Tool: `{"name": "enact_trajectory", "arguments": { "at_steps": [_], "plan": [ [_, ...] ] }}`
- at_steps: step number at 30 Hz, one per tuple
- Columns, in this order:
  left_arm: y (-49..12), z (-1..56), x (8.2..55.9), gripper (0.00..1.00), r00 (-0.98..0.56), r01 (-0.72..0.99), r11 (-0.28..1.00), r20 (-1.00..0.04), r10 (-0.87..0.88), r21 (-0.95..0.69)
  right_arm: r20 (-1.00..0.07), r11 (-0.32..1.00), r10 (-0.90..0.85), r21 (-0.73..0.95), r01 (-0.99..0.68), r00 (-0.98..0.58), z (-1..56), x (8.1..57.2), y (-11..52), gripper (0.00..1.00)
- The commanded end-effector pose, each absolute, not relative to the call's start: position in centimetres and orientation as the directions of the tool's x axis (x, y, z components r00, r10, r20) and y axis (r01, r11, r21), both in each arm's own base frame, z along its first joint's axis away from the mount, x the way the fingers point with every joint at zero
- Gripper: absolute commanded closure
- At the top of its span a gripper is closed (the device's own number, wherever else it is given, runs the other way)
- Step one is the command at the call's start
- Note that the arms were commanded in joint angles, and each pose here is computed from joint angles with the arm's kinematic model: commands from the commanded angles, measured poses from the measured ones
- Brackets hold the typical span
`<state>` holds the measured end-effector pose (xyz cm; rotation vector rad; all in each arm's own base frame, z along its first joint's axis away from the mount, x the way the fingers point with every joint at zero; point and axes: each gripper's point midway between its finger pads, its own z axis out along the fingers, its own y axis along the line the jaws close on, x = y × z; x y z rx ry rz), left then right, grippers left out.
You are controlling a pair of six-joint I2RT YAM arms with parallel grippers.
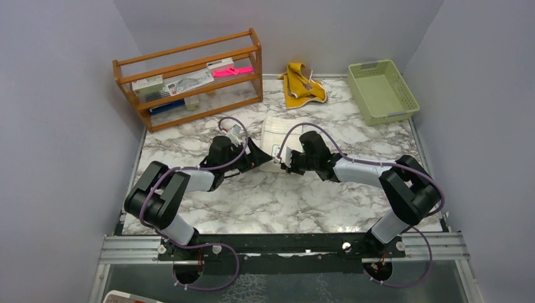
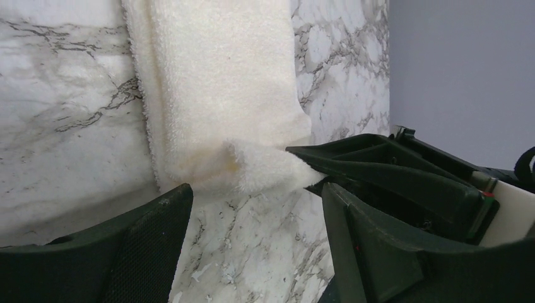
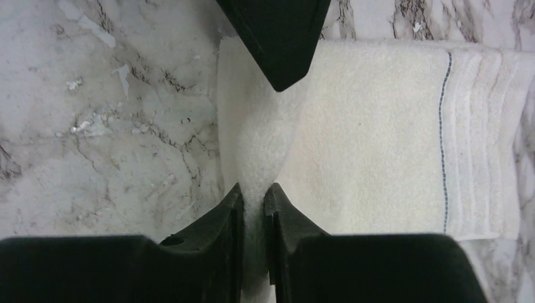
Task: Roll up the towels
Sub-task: Roll the towel at the center of the board.
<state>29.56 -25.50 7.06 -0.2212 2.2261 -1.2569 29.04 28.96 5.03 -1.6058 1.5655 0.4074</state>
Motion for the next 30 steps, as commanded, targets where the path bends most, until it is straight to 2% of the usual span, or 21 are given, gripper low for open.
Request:
{"name": "enact_trajectory", "arguments": {
  "at_steps": [1,3,9,15,25,30],
  "plan": [
    [-24.7,10.9,30.2,0.23,-0.797,0.198,0.504,-0.437,-0.417,-0.841,-0.747,0.098,-0.643,-0.3,-0.949,0.17,6.2,28.5,29.9,0.95],
    [-24.1,12.3,30.2,0.23,-0.781,0.217,0.508,-0.46,-0.422,-0.834,-0.767,0.078,-0.622,-0.262,-0.962,0.158,6.7,27.9,30.6,0.99],
    [-22.4,14.6,30.4,0.22,-0.745,0.246,0.557,-0.522,-0.415,-0.793,-0.827,0.012,-0.56,-0.071,-0.997,0.052,6.8,25.0,32.1,0.99],
    [-22.5,14.8,30.7,0.22,-0.748,0.266,0.569,-0.539,-0.387,-0.778,-0.823,-0.033,-0.562,0.126,-0.992,-0.085,5.1,22.8,33.0,0.99],
    [-23.0,16.5,30.6,0.22,-0.742,0.32,0.54,-0.56,-0.368,-0.778,-0.74,0.11,-0.562,0.375,-0.92,-0.369,3.7,23.3,33.8,0.99],
    [-23.2,17.0,29.7,0.22,-0.754,0.332,0.515,-0.551,-0.359,-0.79,-0.661,0.188,-0.527,0.523,-0.831,-0.535,3.0,24.2,34.1,0.99]
  ]
}}
